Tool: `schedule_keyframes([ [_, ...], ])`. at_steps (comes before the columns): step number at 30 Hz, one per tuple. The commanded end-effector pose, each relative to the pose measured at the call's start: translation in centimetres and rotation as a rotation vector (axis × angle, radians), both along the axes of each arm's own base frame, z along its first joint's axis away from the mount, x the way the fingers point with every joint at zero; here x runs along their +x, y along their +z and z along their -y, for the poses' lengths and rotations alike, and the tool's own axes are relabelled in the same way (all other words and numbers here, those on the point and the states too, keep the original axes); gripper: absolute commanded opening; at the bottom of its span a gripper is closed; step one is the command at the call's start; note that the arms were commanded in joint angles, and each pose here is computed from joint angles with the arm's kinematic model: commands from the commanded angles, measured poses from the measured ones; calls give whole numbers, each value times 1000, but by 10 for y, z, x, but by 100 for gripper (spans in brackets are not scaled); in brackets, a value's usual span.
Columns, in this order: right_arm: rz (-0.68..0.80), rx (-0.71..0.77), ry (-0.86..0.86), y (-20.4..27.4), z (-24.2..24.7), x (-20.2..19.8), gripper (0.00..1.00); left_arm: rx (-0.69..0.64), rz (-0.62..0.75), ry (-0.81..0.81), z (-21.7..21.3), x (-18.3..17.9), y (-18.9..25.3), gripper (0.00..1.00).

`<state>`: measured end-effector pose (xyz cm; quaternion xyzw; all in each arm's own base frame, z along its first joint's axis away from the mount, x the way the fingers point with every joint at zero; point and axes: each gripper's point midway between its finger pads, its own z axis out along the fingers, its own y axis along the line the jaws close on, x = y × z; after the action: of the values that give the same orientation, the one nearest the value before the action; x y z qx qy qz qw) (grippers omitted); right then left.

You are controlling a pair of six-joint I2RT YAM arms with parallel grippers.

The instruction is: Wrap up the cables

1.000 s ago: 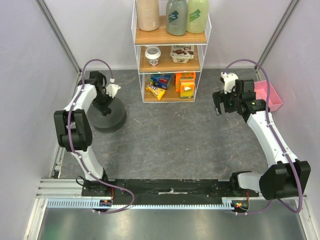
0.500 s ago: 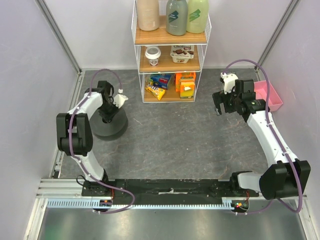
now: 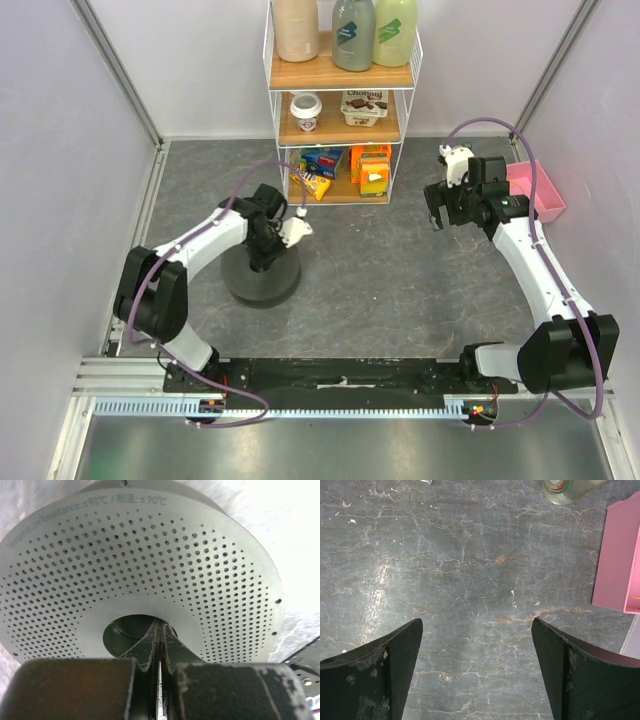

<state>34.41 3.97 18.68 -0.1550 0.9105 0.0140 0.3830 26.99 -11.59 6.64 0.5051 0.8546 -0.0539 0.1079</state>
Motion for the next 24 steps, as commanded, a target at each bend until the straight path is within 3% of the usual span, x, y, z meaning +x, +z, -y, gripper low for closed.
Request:
schedule_keyframes([
  [1,38,-24,0,15,4,7,98,-57,-80,-30,47,-29,-3,2],
  [14,27,-75,-72,20,34,7,98,-92,-123,-268,159,-86,-4,2],
  [24,-1,-43,-106,15,52,7,98,-145,-56,-251,204,-59,19,2],
])
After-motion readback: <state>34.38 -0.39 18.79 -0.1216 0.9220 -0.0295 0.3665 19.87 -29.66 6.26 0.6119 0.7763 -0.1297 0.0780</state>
